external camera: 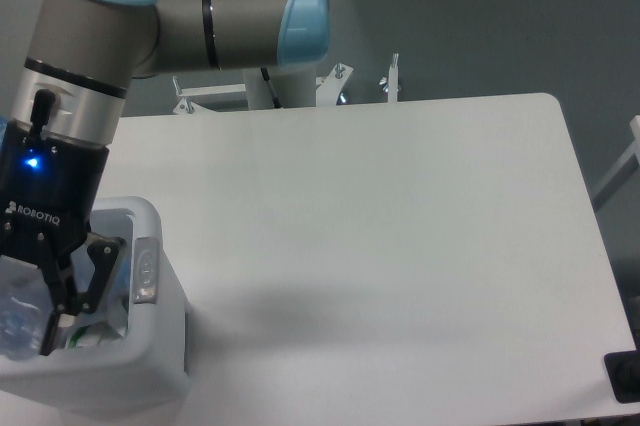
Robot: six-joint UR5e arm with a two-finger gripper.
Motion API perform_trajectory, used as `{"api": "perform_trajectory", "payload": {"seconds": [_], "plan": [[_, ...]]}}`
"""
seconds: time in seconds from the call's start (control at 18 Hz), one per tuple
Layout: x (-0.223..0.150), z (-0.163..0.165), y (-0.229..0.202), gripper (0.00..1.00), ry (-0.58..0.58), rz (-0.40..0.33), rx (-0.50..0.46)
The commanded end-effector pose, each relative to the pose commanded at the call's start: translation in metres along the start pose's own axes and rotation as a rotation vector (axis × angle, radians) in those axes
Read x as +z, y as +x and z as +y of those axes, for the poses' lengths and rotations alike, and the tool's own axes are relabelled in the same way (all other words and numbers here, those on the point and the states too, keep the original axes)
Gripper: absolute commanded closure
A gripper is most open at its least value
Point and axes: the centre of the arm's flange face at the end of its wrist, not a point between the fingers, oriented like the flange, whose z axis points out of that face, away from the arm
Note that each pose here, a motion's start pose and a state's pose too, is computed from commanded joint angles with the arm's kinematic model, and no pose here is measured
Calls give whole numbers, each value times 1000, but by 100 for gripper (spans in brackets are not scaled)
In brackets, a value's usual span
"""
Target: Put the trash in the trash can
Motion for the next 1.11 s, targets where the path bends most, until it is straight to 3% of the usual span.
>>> {"api": "perform_trajectory", "payload": {"seconds": [0.17,0.39,0.5,0.67,0.78,0.94,1.11], "plan": [[-8,-4,-14,0,9,-38,-11],[-32,-10,-85,0,30,-147,-60],[-43,-8,-125,0,24,-240,-94],[-63,7,-168,0,-22,-460,-109],[-65,25,-192,0,-118,-519,-75],[-92,37,-198,0,-328,-608,69],[-108,52,-213,0,-507,-572,170]]}}
